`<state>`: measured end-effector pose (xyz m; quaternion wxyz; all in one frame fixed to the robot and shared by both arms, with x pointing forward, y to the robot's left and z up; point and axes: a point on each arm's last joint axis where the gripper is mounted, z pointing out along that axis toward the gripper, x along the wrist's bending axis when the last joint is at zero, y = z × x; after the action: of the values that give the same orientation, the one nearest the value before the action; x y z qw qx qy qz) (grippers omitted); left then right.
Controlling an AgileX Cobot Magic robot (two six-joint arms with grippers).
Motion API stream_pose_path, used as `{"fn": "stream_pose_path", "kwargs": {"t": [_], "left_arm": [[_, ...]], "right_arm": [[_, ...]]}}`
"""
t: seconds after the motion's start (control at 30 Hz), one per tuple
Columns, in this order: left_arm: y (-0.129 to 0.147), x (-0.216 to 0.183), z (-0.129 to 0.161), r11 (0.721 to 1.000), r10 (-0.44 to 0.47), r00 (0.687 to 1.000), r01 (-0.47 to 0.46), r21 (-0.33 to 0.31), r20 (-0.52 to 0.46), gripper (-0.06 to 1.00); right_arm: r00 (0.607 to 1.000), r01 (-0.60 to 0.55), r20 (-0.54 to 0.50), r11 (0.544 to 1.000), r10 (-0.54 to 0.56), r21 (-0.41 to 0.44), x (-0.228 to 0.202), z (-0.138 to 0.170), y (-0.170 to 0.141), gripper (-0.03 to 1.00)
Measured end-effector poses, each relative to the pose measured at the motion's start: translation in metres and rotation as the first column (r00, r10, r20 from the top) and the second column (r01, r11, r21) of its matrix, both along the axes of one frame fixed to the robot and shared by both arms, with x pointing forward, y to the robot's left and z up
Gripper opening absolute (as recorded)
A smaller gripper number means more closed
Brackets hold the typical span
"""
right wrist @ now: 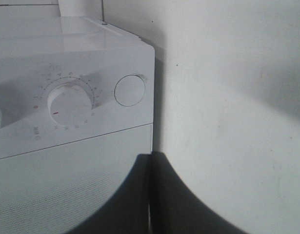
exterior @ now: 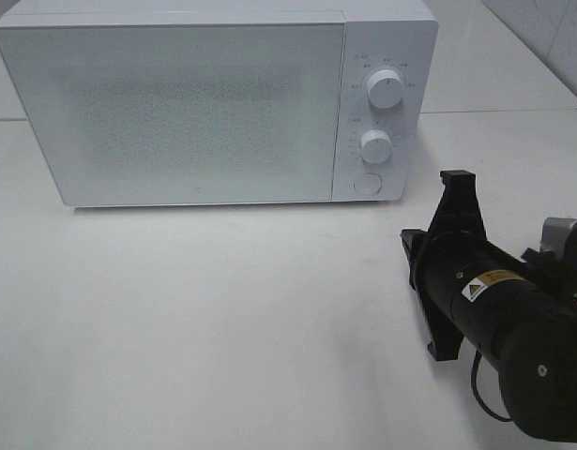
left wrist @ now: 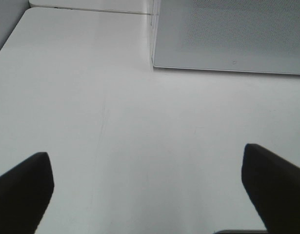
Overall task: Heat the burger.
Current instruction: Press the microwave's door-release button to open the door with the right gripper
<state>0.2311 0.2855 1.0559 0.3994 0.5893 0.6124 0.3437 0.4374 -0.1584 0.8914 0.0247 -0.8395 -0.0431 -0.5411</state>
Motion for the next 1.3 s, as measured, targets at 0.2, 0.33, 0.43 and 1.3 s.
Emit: {"fn": "stream_pose_path", "kwargs": {"t": [0.2,0.33,0.43,1.3], "left_arm": [[0.000,0.000,0.000,1.000,0.000,1.000,0.000,0.000,0.000,0.99],[0.000,0.000,0.000,1.000,0.000,1.000,0.000,0.000,0.000,0.99],[0.000,0.000,0.000,1.000,0.000,1.000,0.000,0.000,0.000,0.99],[0.000,0.000,0.000,1.000,0.000,1.000,0.000,0.000,0.000,0.99]], "right_arm": [[0.999,-0.042,0.003,0.999,0.042,0.019,0.014,-0.008,0.009,0.00],[0.999,-0.047,0.015,0.998,0.047,0.035,0.023,-0.008,0.012,0.00],[1.000,-0.021,0.019,0.998,0.020,0.056,0.036,-0.011,0.010,0.00],[1.000,-0.001,0.003,0.994,0.001,0.105,0.110,-0.030,0.008,0.00]]}}
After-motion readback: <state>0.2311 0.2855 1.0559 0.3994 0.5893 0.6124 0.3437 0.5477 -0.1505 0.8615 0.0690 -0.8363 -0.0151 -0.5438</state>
